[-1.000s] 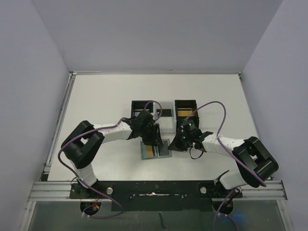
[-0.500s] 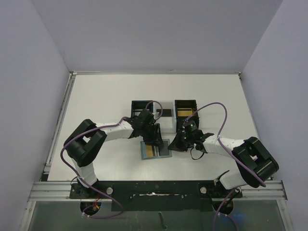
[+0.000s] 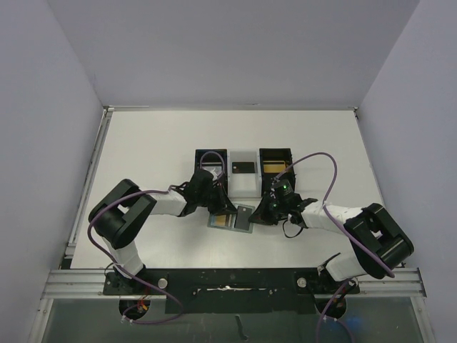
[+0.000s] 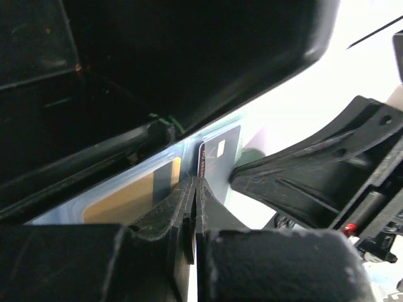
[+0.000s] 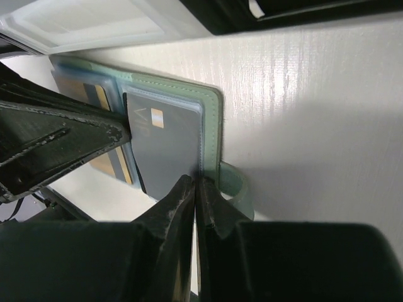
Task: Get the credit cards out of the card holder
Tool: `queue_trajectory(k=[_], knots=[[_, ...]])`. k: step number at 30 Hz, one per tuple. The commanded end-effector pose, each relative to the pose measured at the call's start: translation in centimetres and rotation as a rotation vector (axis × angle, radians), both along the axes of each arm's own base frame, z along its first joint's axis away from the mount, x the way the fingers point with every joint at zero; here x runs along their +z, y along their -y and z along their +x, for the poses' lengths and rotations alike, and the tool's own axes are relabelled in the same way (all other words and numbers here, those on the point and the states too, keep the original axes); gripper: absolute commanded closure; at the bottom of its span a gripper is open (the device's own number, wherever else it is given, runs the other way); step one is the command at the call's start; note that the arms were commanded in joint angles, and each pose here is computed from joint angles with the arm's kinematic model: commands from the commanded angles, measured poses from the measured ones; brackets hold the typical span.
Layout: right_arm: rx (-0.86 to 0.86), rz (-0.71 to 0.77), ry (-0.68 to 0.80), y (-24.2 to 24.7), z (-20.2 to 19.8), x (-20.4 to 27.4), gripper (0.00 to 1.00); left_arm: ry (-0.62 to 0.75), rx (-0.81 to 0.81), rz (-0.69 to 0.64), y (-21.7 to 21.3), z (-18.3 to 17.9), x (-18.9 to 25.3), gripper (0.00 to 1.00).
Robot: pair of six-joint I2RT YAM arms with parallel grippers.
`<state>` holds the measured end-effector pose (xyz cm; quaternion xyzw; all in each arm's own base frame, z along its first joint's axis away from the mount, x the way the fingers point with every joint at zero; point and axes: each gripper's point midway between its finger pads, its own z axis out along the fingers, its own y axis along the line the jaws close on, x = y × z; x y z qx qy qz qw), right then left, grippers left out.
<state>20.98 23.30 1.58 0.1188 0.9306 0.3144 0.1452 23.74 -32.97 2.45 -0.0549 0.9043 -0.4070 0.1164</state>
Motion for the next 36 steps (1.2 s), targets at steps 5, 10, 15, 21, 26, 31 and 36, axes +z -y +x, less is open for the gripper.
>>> queue_trajectory(k=[5,10,15,21,26,31,36], knots=[[-0.005,-0.020,-0.032,0.2,-1.0,-1.5,0.96,0.107,-0.108,-0.283,4.0,-0.3,6.9,1.00],[-0.040,-0.051,-0.034,0.9,-0.7,-1.7,0.95,0.096,-0.124,-0.194,3.2,-0.6,5.3,1.00],[-0.051,-0.057,-0.032,1.1,-0.5,-1.7,0.95,0.069,-0.155,-0.105,2.5,-0.9,3.3,0.97],[-0.045,-0.058,-0.031,1.1,-0.5,-1.7,0.95,0.077,-0.197,-0.112,2.6,-1.4,3.5,0.87],[-0.038,-0.057,-0.021,1.1,-0.3,-1.4,0.94,0.062,-0.251,-0.126,3.2,-2.6,3.4,0.85],[-0.027,-0.048,-0.018,0.9,-0.3,-1.3,0.94,0.057,-0.245,-0.132,3.5,-3.0,3.2,0.85],[-0.024,-0.055,-0.015,1.1,-0.4,-1.2,0.94,0.066,-0.204,-0.113,3.2,-2.5,3.3,0.96]])
